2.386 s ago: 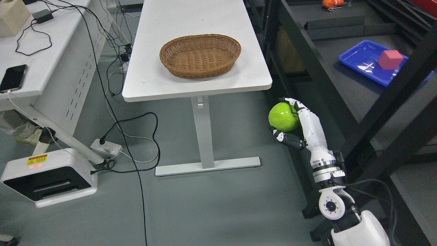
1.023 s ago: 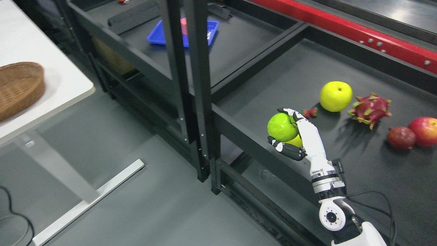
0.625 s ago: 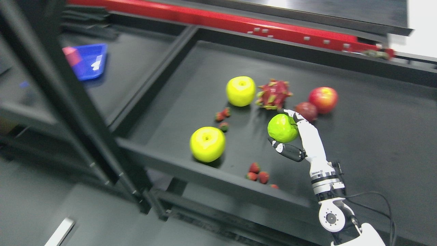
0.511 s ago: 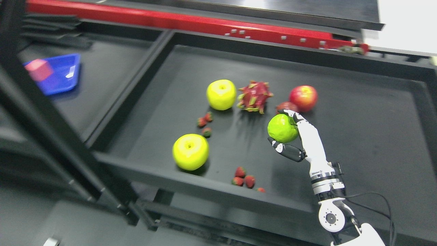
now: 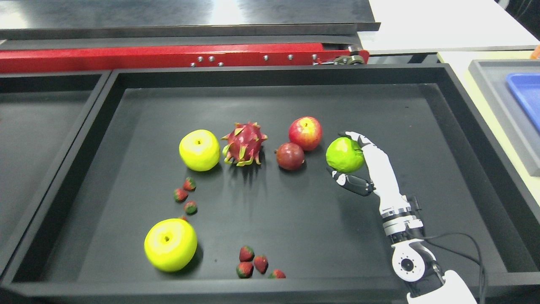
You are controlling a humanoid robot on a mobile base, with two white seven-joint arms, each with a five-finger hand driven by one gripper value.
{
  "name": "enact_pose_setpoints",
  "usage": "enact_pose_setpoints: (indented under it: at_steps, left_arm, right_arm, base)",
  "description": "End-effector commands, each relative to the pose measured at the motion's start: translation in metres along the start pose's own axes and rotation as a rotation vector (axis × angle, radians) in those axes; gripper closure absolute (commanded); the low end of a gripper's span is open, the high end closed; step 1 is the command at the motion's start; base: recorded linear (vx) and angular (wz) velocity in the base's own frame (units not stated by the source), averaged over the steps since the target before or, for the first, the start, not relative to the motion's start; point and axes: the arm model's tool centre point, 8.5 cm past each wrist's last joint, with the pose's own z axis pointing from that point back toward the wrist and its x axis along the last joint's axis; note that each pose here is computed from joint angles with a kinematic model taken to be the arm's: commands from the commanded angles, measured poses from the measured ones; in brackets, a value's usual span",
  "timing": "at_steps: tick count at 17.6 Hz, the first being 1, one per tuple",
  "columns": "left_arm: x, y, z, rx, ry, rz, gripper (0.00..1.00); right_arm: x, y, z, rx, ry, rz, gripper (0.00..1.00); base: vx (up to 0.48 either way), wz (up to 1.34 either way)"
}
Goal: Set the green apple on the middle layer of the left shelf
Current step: 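Lower the green apple onto the tray beside the dragon fruit, then open the right hand and withdraw it from the green apple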
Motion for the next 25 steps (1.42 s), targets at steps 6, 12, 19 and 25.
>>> enact_pose_setpoints:
  at_steps: [6,12,19,25]
  left_arm:
    - [0.0,0.011,0.002,0.018,0.001,-0.001,0.0]
    - [0.0,0.011,0.002,0.018,0.001,-0.001,0.0]
    - [0.0,0.011,0.002,0.018,-0.001,-0.001,0.0]
    - [0.0,0.011,0.002,0.018,0.001,-0.001,0.0]
  right_arm:
    - [0.105,0.081,-0.02,0.384,-0.417,-0.015,0.98]
    - [0.123,0.107,-0.003,0.536,-0.504,-0.032,0.69]
    - [0.079,0.046,-0.02,0.355,-0.369,-0.296,0.0]
    - [0.023,0.054,0.021,0.185,-0.006,-0.736,0.0]
  base:
    - [0.149,-0.22]
    - [0.09,-0.11]
    - [0.021,-0.03]
    - [-0.001,0.0]
